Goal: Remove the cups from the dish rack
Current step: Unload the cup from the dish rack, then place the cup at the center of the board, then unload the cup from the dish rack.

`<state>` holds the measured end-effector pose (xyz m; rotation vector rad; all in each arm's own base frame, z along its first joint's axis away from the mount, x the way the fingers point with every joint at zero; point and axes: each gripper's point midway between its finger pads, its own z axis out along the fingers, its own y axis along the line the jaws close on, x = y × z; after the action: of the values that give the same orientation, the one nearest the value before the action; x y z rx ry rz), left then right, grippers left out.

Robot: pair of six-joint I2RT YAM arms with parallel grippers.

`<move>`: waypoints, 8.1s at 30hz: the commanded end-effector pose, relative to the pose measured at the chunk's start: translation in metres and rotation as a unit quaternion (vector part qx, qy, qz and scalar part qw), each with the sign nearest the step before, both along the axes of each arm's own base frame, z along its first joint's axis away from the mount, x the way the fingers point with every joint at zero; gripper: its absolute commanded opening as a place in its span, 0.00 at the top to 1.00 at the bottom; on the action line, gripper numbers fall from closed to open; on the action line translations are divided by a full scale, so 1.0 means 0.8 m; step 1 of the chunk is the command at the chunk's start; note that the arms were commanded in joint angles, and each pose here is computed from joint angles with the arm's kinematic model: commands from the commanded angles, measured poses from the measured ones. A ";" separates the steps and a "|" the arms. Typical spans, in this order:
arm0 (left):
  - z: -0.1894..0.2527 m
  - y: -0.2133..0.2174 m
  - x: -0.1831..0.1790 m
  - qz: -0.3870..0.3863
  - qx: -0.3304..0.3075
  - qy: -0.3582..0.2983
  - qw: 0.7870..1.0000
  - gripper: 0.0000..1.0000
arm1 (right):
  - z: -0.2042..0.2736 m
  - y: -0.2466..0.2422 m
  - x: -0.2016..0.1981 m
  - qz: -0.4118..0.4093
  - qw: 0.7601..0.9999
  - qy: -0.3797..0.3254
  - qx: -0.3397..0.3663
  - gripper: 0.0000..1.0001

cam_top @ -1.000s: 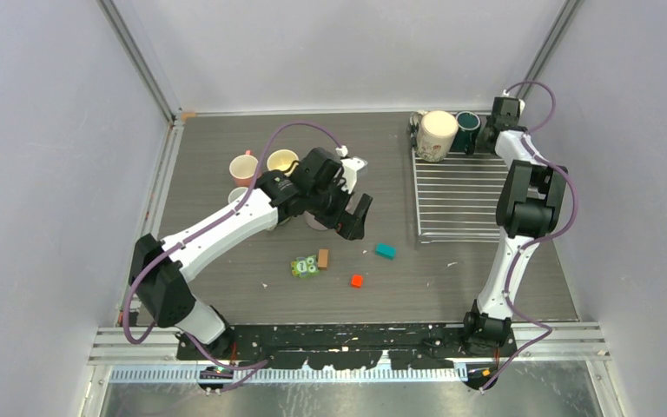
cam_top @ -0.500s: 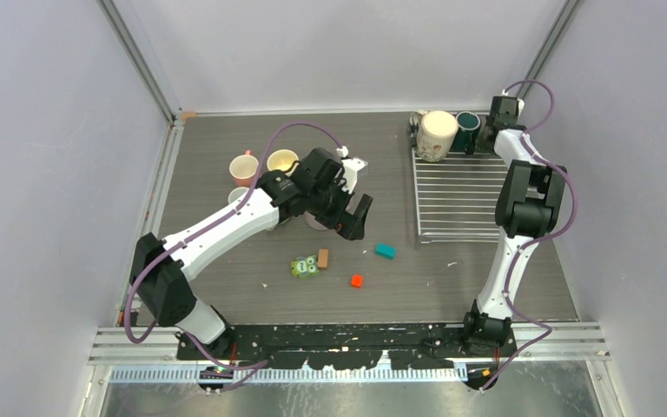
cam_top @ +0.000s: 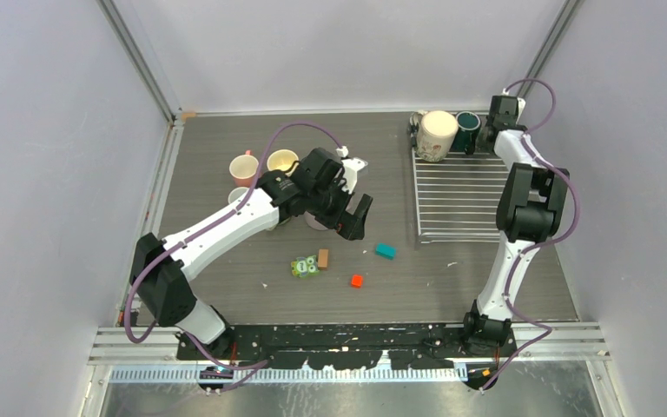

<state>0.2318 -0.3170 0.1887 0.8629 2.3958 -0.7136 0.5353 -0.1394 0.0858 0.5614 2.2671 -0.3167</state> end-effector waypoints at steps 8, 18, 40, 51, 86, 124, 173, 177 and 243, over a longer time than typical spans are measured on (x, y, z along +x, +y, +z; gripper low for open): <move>0.020 -0.004 -0.004 -0.009 -0.022 -0.013 1.000 0.00 | 0.139 -0.041 -0.012 -0.108 0.985 -0.130 -0.041 0.99; 0.033 -0.004 -0.007 -0.007 -0.037 -0.020 0.999 0.00 | 0.188 -0.026 -0.059 -0.134 0.978 -0.157 -0.012 0.99; 0.130 0.036 0.067 0.134 -0.219 -0.006 0.966 0.00 | 0.271 0.263 -0.190 0.102 0.959 -0.198 0.176 0.99; 0.195 0.061 0.135 0.210 -0.399 0.038 0.892 0.01 | 0.316 0.409 -0.240 0.275 0.885 -0.190 0.324 0.99; 0.275 0.024 0.143 0.109 -0.586 0.163 0.786 0.46 | 0.334 0.546 -0.257 0.417 0.738 -0.160 0.506 0.99; 0.253 0.031 0.125 0.139 -0.453 0.086 0.876 1.00 | 0.267 0.496 -0.274 0.342 0.828 -0.124 0.426 0.00; -0.031 0.044 0.138 0.141 0.168 0.019 0.976 1.00 | 0.191 0.331 -0.271 0.152 0.929 -0.085 0.327 0.00; -0.037 0.045 0.143 0.137 0.183 0.019 0.973 1.00 | 0.192 0.331 -0.272 0.154 0.928 -0.085 0.327 0.00; 0.087 0.031 0.127 0.121 0.044 -0.059 0.990 0.00 | 0.203 0.322 -0.258 0.137 0.938 -0.087 0.307 0.00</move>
<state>0.3466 -0.2885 0.1994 0.6433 2.5492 -0.3002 0.3204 0.1264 0.2275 0.5428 2.2679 0.6256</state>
